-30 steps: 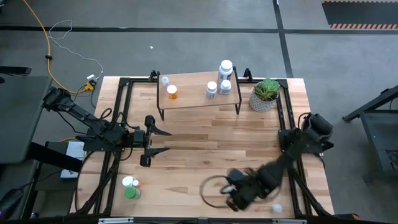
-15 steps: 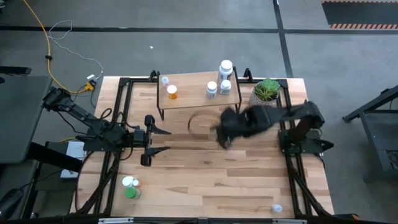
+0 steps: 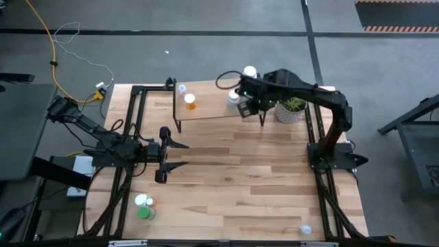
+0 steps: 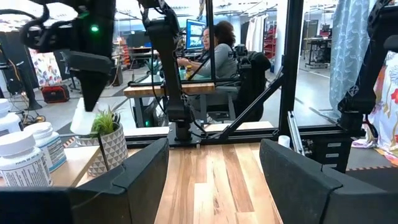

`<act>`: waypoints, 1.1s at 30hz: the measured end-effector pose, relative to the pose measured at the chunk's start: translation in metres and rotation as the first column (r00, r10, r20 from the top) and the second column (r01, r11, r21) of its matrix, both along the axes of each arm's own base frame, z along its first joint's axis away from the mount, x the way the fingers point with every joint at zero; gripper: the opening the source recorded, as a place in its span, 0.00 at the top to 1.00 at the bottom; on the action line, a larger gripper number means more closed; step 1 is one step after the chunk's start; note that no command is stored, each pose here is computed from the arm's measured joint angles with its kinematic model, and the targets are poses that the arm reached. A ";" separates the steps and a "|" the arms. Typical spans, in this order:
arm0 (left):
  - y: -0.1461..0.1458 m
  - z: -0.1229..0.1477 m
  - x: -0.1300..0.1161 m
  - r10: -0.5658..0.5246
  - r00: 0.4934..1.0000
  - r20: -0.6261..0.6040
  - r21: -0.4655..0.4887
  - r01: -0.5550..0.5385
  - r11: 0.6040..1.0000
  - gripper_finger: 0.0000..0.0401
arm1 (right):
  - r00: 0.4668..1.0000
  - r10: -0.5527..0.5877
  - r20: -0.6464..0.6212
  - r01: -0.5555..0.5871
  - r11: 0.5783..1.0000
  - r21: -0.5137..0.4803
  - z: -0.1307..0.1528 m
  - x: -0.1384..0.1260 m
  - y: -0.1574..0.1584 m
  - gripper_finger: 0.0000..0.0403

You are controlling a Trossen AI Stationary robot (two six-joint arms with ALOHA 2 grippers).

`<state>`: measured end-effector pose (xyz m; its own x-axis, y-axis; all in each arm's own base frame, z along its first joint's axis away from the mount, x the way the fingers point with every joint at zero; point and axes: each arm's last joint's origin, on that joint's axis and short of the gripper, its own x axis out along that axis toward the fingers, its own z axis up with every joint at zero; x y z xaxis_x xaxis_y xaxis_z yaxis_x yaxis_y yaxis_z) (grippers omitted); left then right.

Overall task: Pick and place medicine bottles onto shelf by color
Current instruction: Put the left transparent pill bottle on the shelf

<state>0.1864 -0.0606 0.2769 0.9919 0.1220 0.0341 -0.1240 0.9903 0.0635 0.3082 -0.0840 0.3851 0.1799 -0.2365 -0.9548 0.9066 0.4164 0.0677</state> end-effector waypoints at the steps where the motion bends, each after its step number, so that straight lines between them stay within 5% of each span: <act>1: 0.000 0.000 0.000 0.000 1.000 0.000 0.000 0.000 1.000 0.39 | 1.000 -0.009 -0.002 0.009 1.000 0.013 -0.001 0.000 -0.005 0.68; 13: 0.000 0.000 0.000 0.000 1.000 0.000 0.000 0.000 1.000 0.39 | 0.997 0.026 -0.078 -0.013 0.986 0.168 -0.037 0.017 -0.045 0.68; 33: 0.000 0.000 0.000 0.000 1.000 0.000 -0.001 0.000 1.000 0.39 | 0.993 -0.071 -0.097 0.087 0.982 0.169 -0.043 0.012 -0.068 0.68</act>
